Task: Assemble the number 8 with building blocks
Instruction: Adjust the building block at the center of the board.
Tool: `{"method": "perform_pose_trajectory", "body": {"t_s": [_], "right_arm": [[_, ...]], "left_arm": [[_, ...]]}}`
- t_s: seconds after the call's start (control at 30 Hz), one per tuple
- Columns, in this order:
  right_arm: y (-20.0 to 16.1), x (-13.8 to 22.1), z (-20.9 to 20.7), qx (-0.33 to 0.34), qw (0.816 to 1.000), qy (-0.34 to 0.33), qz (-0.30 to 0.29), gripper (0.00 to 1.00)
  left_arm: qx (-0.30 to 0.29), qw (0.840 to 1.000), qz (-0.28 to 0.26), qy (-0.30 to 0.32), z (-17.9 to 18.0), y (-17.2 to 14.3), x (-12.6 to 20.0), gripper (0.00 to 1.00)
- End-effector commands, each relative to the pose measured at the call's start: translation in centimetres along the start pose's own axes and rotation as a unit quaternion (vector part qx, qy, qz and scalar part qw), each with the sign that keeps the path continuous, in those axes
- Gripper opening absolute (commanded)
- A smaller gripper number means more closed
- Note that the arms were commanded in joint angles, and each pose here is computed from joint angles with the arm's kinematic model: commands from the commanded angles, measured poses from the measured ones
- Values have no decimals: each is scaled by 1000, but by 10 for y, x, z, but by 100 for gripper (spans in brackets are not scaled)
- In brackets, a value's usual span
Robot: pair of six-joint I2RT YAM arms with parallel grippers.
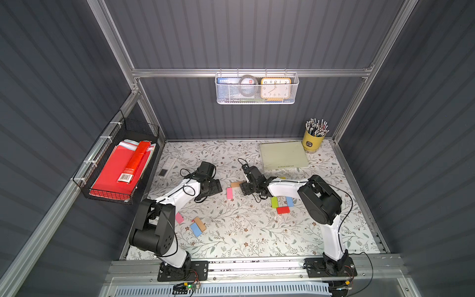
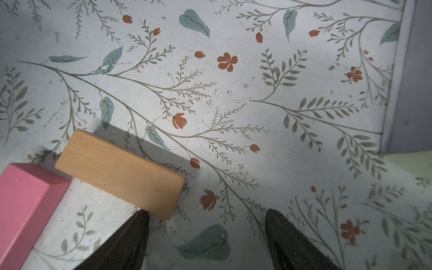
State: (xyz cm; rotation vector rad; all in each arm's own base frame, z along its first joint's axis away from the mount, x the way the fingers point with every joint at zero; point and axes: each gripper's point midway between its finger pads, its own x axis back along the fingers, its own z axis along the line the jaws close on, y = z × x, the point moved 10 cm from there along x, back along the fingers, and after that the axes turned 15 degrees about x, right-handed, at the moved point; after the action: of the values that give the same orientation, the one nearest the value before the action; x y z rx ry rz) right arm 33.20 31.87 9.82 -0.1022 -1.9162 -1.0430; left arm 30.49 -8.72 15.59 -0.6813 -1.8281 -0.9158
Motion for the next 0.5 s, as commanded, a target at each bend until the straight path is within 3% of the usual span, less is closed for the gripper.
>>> {"method": "perform_pose_trajectory", "body": {"t_s": [0.0,0.33,0.47], "right_arm": [[-4,0,3,1,1000,15,7,82],[22,63,-20,-50,995,34,-77,83],[20,80,-37,-78,992,30,-94,83]], "left_arm": [[6,1000,11,-19,0,-5,5,90],[-27,999,6,-33,-39,-35,17,84],[-35,999,10,-18,-47,-41,10,78]]}}
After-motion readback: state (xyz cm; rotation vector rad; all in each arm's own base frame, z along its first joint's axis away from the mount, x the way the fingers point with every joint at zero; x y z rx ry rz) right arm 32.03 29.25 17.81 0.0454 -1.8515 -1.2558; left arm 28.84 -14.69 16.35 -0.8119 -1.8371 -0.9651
